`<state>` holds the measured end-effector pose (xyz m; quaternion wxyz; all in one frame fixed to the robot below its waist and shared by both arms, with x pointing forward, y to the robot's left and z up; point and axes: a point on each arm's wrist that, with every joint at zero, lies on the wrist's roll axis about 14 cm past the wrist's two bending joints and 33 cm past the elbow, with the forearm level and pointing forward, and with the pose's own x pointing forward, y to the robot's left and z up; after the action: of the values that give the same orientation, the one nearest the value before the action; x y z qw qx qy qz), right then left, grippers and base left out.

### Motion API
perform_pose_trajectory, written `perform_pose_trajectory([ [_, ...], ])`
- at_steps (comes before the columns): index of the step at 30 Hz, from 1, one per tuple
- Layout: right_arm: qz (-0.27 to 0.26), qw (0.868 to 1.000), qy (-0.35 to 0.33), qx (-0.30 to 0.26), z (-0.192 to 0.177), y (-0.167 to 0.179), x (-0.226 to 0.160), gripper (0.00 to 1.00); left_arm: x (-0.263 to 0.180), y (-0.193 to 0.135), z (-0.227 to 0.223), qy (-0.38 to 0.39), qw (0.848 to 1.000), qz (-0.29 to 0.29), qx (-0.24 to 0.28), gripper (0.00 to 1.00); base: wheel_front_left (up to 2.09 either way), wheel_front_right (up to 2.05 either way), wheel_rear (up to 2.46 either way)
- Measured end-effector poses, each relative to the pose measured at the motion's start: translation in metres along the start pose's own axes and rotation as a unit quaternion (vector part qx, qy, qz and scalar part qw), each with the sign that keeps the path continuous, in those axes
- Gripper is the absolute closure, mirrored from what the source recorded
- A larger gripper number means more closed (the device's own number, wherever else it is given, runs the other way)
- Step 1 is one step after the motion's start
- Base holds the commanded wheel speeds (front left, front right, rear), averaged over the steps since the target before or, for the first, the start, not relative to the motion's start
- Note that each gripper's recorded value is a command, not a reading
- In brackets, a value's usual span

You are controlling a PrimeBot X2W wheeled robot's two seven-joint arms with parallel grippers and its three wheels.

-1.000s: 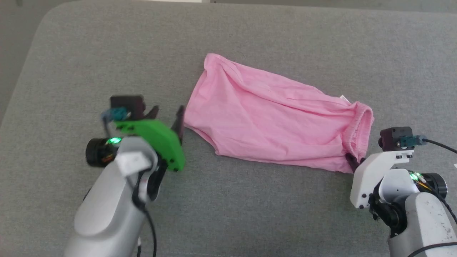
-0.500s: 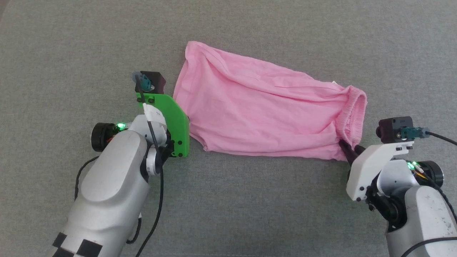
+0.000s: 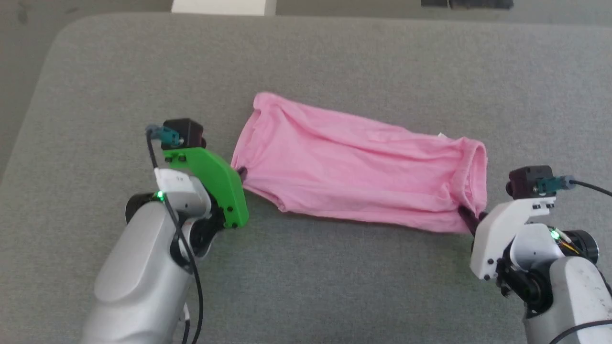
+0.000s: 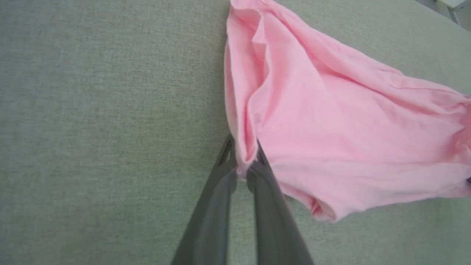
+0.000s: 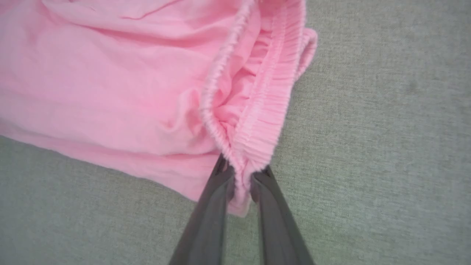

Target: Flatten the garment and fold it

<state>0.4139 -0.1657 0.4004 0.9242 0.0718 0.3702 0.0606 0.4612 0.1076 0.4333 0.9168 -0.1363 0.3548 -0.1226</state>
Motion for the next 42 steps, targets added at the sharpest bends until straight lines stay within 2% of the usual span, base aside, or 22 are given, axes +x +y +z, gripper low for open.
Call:
perform_pose_trajectory([
  [6,0.009,1.000,0.026,-0.010,-0.007,-0.001,-0.018,1.00,-0.036,0.001,-0.019,-0.011,0.999,0.001,-0.030,1.00,0.00,0.00,0.00],
  [12,0.006,0.998,0.069,-0.011,-0.030,-0.007,-0.025,1.00,-0.058,0.008,-0.085,0.038,0.995,0.022,-0.093,1.00,0.00,0.00,0.00],
  [17,-0.002,0.995,0.101,-0.005,-0.052,-0.013,-0.028,1.00,-0.062,0.011,-0.117,0.063,0.990,0.031,-0.124,1.00,0.00,0.00,0.00],
  [18,-0.002,0.994,0.106,-0.004,-0.056,-0.013,-0.028,1.00,-0.061,0.013,-0.119,0.063,0.989,0.037,-0.127,0.83,0.00,0.00,0.00],
  [19,-0.002,0.994,0.107,-0.001,-0.058,-0.013,-0.028,1.00,-0.061,0.014,-0.121,0.064,0.989,0.039,-0.128,0.51,0.00,0.00,0.00],
  [20,-0.001,0.995,0.096,0.000,-0.056,-0.012,-0.028,0.00,-0.060,0.016,-0.118,0.056,0.988,0.041,-0.134,0.00,0.00,0.00,0.00],
  [25,0.014,0.997,0.075,0.002,-0.046,-0.005,-0.033,0.00,-0.068,0.024,-0.089,0.000,0.990,0.043,-0.137,0.00,0.00,0.00,0.00],
  [29,0.014,0.999,0.039,-0.008,-0.019,-0.010,-0.046,0.00,-0.083,0.036,-0.041,-0.098,0.986,0.050,-0.128,0.00,0.00,0.00,0.00],
  [31,0.008,1.000,0.014,-0.009,-0.004,-0.014,-0.052,0.00,-0.094,0.045,-0.013,-0.166,0.979,0.065,-0.101,0.00,0.00,0.00,0.00],
  [35,0.007,1.000,-0.003,-0.009,0.007,-0.014,-0.053,0.00,-0.111,0.052,0.025,-0.279,0.956,0.085,-0.041,0.00,0.00,0.00,0.00],
  [40,0.013,1.000,0.005,-0.008,0.006,-0.008,-0.039,0.00,-0.132,0.044,0.058,-0.418,0.904,0.080,0.041,0.00,0.00,0.00,0.00],
  [42,0.008,1.000,0.018,-0.011,-0.001,-0.010,-0.032,0.00,-0.130,0.045,0.058,-0.427,0.899,0.080,0.055,0.00,0.00,0.00,0.00],
])
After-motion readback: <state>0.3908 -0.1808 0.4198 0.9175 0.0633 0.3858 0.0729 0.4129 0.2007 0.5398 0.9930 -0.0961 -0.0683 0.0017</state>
